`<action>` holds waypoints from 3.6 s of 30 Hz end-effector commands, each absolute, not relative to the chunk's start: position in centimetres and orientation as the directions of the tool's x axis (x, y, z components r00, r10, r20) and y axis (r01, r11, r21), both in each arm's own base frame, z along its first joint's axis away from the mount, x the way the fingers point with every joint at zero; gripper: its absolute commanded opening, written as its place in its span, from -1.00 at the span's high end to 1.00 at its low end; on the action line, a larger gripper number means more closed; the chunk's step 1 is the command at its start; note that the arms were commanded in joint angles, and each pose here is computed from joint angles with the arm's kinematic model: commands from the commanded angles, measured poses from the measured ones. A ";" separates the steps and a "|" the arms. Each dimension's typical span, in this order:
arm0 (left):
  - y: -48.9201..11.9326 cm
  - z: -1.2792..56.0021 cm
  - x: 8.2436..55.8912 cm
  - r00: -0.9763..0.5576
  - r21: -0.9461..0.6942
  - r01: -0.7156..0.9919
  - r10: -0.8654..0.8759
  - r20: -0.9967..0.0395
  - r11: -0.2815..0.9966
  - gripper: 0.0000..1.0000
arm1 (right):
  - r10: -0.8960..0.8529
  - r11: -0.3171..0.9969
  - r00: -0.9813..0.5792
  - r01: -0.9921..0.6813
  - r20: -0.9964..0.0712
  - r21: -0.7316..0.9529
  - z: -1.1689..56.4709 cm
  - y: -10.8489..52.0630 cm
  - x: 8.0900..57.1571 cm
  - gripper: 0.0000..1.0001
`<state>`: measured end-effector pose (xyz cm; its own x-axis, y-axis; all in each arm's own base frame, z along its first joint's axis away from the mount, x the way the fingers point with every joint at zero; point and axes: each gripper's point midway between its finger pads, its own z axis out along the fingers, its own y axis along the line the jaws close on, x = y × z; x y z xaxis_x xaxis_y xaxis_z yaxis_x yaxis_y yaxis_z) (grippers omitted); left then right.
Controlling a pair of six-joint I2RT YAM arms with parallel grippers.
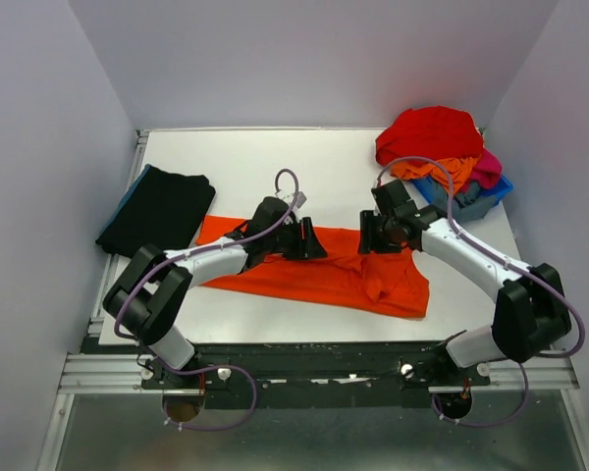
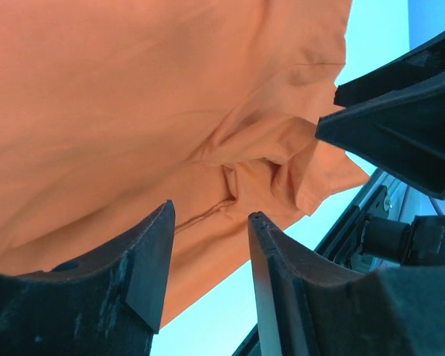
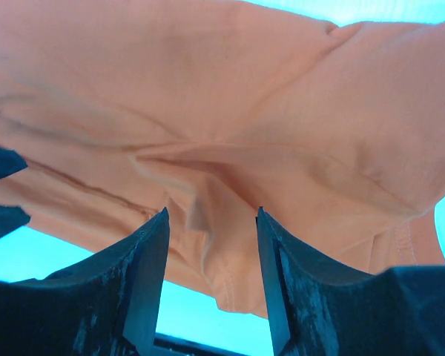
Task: Fold and stack the t-shirts
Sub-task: Fold the other side of the tshirt into a rectangle
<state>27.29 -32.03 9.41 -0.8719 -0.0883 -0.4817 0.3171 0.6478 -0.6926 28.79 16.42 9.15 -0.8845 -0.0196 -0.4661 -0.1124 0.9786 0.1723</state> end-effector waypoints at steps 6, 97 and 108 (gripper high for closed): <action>-36.5 11.5 25.2 -0.849 -0.720 0.454 0.009 -0.529 0.525 0.02 | 0.009 0.946 -0.884 -0.145 -0.467 0.291 10.0 16.4 24.1 -0.13; -39.6 7.0 23.6 -0.791 -0.371 0.512 0.258 -0.554 0.775 0.13 | 0.476 0.788 -0.836 0.269 -0.272 0.553 6.5 15.8 18.0 0.99; -40.3 5.8 24.8 -0.802 -0.366 0.473 0.220 -0.555 0.802 0.43 | 0.487 0.791 -0.825 0.276 -0.288 0.546 6.6 15.3 18.0 0.99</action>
<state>23.75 -39.58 5.38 -0.8058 0.2657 -0.5293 0.4940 0.7946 -0.3530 17.95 16.04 6.39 -0.8426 0.4666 -0.2689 0.2533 0.7841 0.5666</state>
